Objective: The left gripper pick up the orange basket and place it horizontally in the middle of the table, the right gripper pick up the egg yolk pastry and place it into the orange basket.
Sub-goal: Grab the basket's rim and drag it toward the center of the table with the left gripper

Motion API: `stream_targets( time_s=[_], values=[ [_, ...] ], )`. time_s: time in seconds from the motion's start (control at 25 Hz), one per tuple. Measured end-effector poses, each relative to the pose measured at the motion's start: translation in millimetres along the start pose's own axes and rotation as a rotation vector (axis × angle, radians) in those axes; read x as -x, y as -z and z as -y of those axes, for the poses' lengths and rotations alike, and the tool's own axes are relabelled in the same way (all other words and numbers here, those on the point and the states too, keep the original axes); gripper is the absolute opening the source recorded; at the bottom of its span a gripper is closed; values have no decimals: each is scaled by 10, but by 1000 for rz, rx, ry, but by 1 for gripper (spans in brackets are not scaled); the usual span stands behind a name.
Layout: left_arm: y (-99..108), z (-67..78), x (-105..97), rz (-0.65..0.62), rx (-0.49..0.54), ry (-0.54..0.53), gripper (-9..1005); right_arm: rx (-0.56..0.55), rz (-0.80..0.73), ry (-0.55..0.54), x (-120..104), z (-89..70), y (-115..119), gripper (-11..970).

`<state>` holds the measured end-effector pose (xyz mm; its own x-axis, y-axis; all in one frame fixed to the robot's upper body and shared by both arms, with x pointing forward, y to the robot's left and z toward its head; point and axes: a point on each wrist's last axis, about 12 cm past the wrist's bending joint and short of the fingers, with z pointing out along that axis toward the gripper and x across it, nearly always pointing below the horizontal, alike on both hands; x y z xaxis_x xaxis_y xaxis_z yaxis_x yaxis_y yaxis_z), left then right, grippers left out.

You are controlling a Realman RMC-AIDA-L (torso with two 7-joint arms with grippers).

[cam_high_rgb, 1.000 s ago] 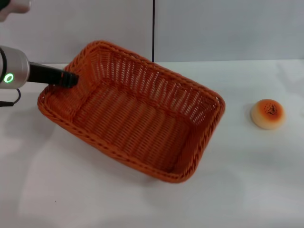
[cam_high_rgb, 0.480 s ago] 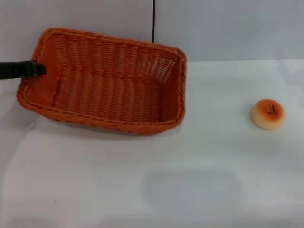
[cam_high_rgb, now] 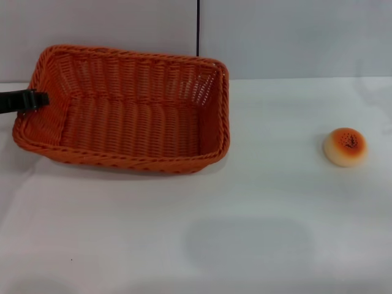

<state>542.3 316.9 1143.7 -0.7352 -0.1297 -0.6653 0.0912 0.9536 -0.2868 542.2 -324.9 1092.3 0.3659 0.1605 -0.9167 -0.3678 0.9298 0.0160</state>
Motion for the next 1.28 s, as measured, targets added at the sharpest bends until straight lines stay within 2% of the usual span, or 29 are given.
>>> stream_targets(
  time_s=[0.24,0.36,0.56,0.68,0.92,1.12,1.16,1.28],
  values=[
    [-8,-13,-16,-3,-7,-7,169,-15,-4,-4,-12,-6,77,730],
    [-13,-31,-47,-10,-42,40,167,-22,-5,-2,-14,-7,122,730],
    [-24,-45,-113,-28,-80,40,250,-21,-3,-1,-11,-13,148,730],
    [-26,-44,-143,-29,-99,41,492,-18,-1,2,-5,-13,160,730],
    [-37,-76,-240,-33,-130,47,562,-20,2,-8,26,0,303,730],
    [24,-137,-259,11,-158,42,620,-35,-9,-16,57,40,481,730],
    [85,-203,-264,59,-194,43,632,-47,-12,-26,74,59,567,729],
    [113,-238,-273,89,-215,43,631,-52,-18,-40,91,79,638,729]
  ],
)
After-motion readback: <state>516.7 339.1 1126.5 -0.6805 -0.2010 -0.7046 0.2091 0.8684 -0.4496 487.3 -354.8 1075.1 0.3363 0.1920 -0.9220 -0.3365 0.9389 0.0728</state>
